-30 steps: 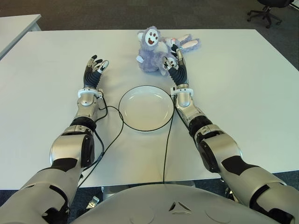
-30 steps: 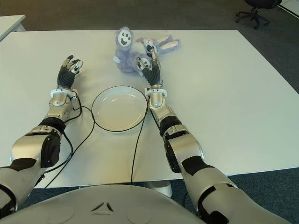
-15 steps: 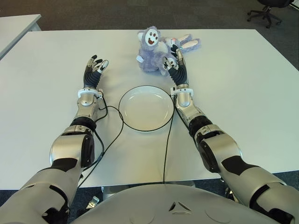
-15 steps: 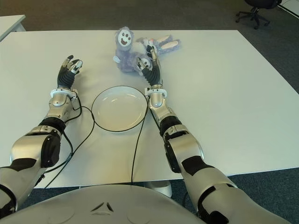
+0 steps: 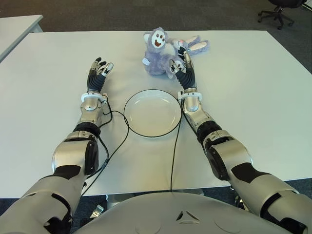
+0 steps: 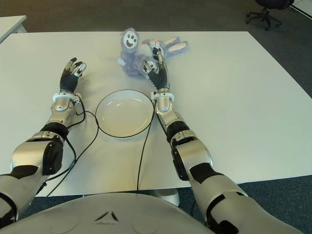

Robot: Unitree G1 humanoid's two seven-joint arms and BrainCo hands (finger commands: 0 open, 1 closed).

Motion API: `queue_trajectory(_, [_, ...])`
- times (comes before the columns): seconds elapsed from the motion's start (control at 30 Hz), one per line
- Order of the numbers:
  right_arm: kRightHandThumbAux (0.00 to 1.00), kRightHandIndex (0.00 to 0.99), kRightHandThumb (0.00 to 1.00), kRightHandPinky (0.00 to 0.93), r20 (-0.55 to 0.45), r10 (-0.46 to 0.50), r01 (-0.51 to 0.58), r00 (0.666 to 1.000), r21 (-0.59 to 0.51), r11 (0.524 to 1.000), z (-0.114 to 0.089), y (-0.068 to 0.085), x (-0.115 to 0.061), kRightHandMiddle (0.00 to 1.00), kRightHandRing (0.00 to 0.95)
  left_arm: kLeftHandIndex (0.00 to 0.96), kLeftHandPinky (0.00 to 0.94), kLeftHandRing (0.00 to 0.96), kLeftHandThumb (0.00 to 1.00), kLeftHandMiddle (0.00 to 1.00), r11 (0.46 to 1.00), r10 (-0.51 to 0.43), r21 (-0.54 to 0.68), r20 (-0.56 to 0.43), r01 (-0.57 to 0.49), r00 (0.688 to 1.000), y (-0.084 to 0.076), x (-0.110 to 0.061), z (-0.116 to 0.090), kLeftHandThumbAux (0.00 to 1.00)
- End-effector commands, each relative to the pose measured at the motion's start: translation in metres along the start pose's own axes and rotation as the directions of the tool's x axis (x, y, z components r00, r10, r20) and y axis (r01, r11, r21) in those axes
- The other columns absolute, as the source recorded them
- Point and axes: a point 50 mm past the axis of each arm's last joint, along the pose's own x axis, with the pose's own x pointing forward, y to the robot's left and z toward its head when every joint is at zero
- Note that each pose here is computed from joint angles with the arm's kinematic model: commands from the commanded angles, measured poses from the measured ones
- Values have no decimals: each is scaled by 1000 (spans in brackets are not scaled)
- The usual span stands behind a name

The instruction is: Put the doll into the plate.

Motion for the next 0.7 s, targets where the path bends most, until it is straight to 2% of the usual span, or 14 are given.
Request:
queue_trajectory(0.03, [458, 67, 477, 157, -390, 72, -111, 918, -80, 991, -86, 0, -93, 131, 126, 0, 128, 160, 0, 153, 1000, 10, 0, -220, -10, 976, -3, -30, -51, 435])
queue_trajectory(0.27, [468, 63, 478, 147, -390, 78, -116, 917, -73, 991, -86, 0, -93, 125, 122, 2, 164, 187, 0, 165, 1000, 9, -1, -220, -9, 975, -3, -30, -51, 431])
queue_trajectory(0.43, [465, 47, 465, 99, -370, 110, -148, 922, -74, 986, -84, 1, -92, 98, 88, 0, 116, 161, 0, 154, 1000, 5, 0, -216, -5, 976, -4, -30, -51, 423])
queue_trajectory(0.7, [465, 53, 493, 76, -304, 172, -219, 937, -125, 968, -80, 2, -91, 97, 81, 0, 133, 155, 0, 150, 1000, 2, 3, -216, -1, 976, -4, -30, -51, 426])
